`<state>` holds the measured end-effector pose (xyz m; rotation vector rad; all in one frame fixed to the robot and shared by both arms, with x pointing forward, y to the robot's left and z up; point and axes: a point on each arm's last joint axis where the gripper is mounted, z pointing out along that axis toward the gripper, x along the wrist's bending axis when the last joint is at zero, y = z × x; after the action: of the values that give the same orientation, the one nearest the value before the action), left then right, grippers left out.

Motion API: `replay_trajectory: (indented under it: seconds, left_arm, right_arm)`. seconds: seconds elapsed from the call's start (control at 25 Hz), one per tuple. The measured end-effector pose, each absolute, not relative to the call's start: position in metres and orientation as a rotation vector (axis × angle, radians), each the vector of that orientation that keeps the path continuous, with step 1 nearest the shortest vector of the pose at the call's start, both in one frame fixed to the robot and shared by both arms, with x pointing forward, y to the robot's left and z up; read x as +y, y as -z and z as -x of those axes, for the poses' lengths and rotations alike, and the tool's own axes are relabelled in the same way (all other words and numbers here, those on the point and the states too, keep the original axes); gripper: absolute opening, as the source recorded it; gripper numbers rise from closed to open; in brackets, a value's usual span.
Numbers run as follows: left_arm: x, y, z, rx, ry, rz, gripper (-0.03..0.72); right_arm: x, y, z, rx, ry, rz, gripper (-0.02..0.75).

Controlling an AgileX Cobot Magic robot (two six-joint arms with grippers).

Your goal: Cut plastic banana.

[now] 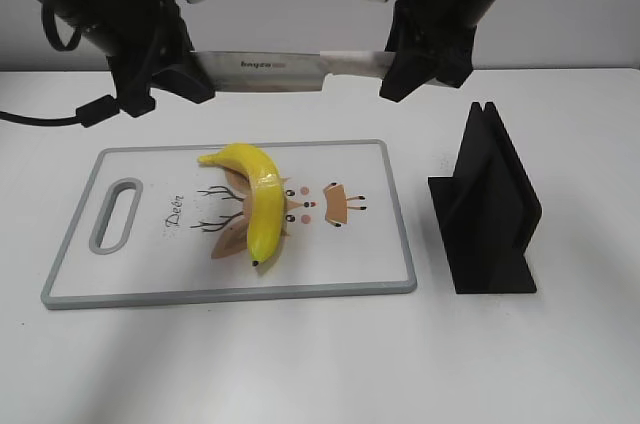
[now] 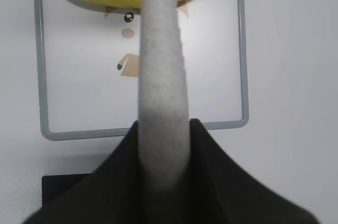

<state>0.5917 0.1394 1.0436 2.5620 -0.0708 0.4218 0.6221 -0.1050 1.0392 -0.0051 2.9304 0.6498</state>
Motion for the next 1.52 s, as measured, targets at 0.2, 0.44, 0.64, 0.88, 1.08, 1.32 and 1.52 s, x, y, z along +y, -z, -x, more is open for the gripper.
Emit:
replay_trajectory:
  seconds: [0.2, 0.44, 0.64, 0.88, 1.08, 1.32, 1.52]
  left_arm:
    - [0.139, -1.043, -0.591, -0.071, -0.412, -2.563, 0.010]
    - [0.138, -1.046, -0.591, -0.038, -0.423, -2.540, 0.390]
    - [0.141, -1.054, -0.592, 0.040, -0.463, -2.520, 0.609]
    - [0.170, -1.078, -0.596, 0.389, -0.583, -2.487, 0.625]
    - [0.214, -1.099, -0.594, 0.855, -0.644, -2.407, 0.620]
    - [0.263, -1.101, -0.571, 1.436, -0.367, -2.319, 0.594]
    - [0.284, -1.098, -0.557, 1.710, -0.206, -2.264, 0.570]
  right_arm:
    - [-0.105, -1.039, -0.621, 2.936, -0.648, 0.013, 0.176]
    - [-0.105, -1.041, -0.622, 2.940, -0.644, 0.012, 0.169]
    - [-0.106, -1.043, -0.621, 2.953, -0.638, 0.012, 0.167]
    - [-0.105, -1.062, -0.623, 2.932, -0.646, -0.019, 0.167]
    - [-0.106, -1.079, -0.628, 2.879, -0.640, -0.099, 0.167]
    - [-0.105, -1.100, -0.631, 2.819, -0.737, -0.604, 0.167]
    - [-0.107, -1.104, -0.632, 2.748, -0.754, -0.966, 0.167]
